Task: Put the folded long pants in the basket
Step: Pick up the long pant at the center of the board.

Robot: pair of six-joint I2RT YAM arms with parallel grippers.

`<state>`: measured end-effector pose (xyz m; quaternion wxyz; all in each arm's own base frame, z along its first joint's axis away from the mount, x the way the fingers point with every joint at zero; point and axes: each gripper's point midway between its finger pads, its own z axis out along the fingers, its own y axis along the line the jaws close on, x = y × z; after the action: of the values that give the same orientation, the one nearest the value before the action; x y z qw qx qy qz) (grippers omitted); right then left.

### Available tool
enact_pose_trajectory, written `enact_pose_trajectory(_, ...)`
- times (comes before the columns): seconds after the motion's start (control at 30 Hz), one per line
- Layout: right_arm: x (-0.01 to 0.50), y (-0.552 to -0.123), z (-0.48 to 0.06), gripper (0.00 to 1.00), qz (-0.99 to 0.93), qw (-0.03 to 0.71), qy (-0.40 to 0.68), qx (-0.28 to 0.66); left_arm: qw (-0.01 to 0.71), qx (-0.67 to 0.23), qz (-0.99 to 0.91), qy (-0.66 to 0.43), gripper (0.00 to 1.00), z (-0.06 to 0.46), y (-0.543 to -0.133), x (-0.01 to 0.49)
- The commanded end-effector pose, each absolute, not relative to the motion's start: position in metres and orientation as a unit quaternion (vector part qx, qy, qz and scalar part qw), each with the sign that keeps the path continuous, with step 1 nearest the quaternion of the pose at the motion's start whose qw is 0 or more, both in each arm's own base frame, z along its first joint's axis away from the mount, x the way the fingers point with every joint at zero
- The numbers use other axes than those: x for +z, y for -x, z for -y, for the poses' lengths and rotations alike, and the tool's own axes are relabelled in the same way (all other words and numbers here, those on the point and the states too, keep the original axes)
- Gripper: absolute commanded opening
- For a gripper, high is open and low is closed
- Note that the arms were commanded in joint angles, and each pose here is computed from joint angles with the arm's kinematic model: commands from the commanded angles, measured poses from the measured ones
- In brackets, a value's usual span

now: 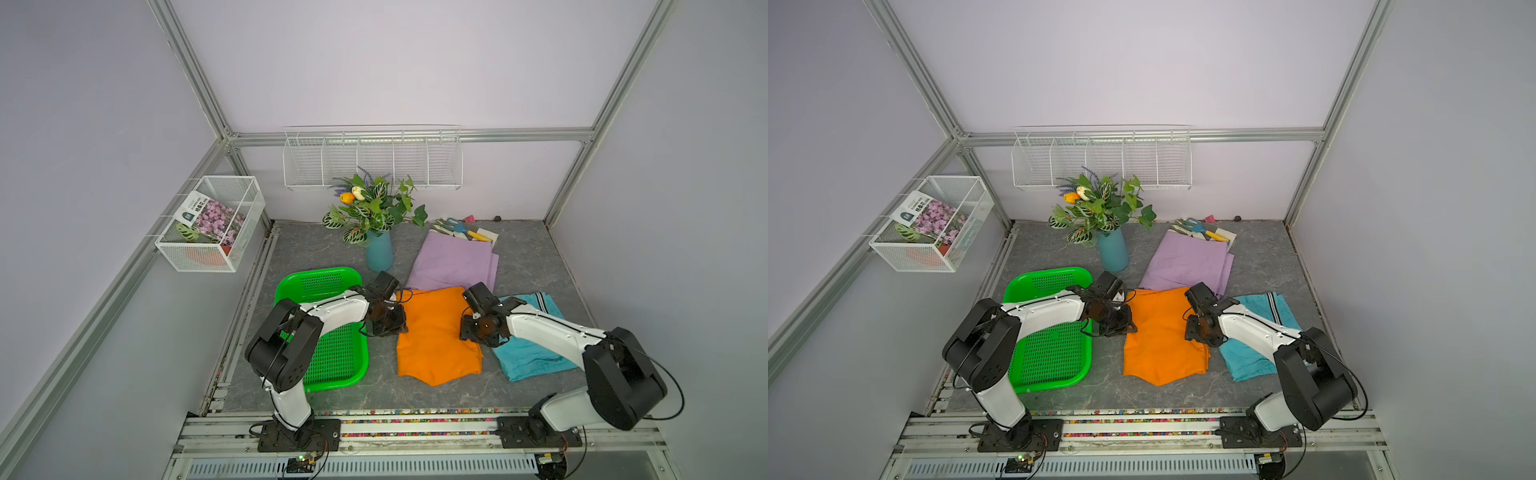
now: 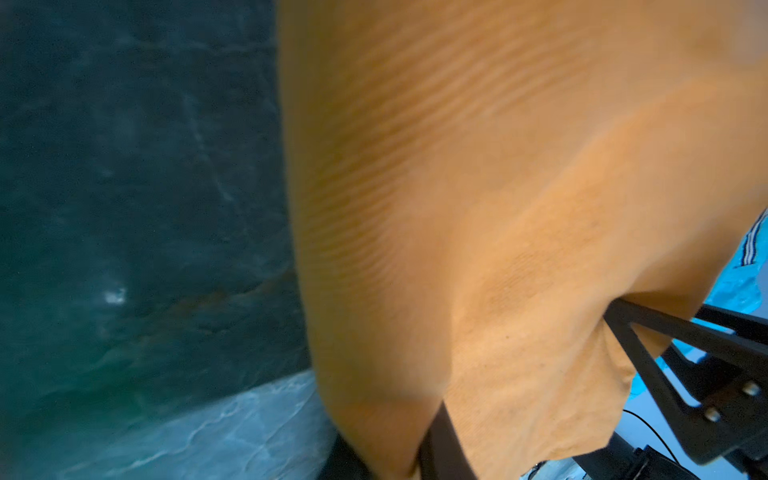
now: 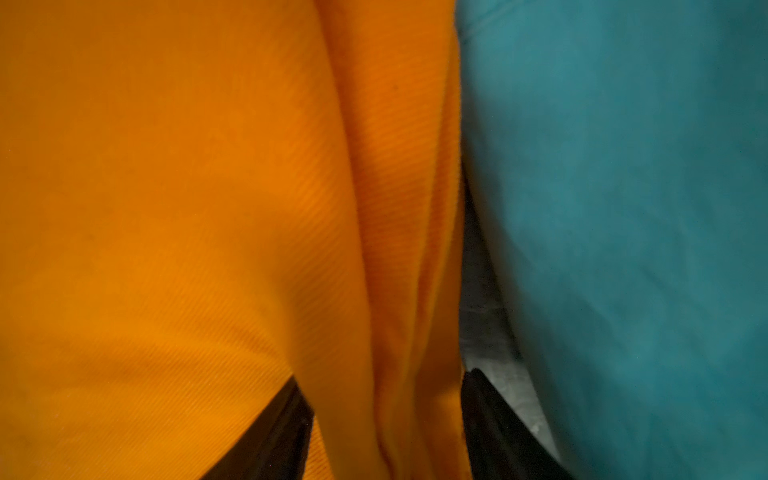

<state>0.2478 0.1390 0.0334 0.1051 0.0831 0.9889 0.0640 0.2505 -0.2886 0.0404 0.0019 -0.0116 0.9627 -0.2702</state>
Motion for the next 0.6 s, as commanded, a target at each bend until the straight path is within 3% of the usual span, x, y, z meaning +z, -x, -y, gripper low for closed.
enact_pose_trajectory(0.0,0.028,-0.237,-0.117,0.65,-0.992,0.090,-0.089,0.013,0.003,-0.246,-0.969,0.013,0.00,0.275,-0.243,0.040)
enact_pose_trajectory(0.13,0.015,-0.233,-0.124,0.68,-0.992,0.074,-0.095,0.031,0.000,-0.248,-0.969,0.013,0.00,0.276,-0.242,0.039)
enact_pose_trajectory(0.3,-0.008,-0.225,-0.133,0.61,-0.993,0.045,-0.092,0.052,-0.009,-0.251,-0.968,0.014,0.00,0.278,-0.241,0.034)
enact_pose_trajectory(0.5,-0.022,-0.222,-0.141,0.34,-0.992,0.030,-0.098,0.070,-0.037,-0.255,-0.966,0.012,0.00,0.285,-0.238,0.020)
enact_pose_trajectory(0.57,-0.024,-0.223,-0.143,0.20,-0.992,0.030,-0.097,0.074,-0.042,-0.254,-0.966,0.014,0.00,0.285,-0.238,0.017)
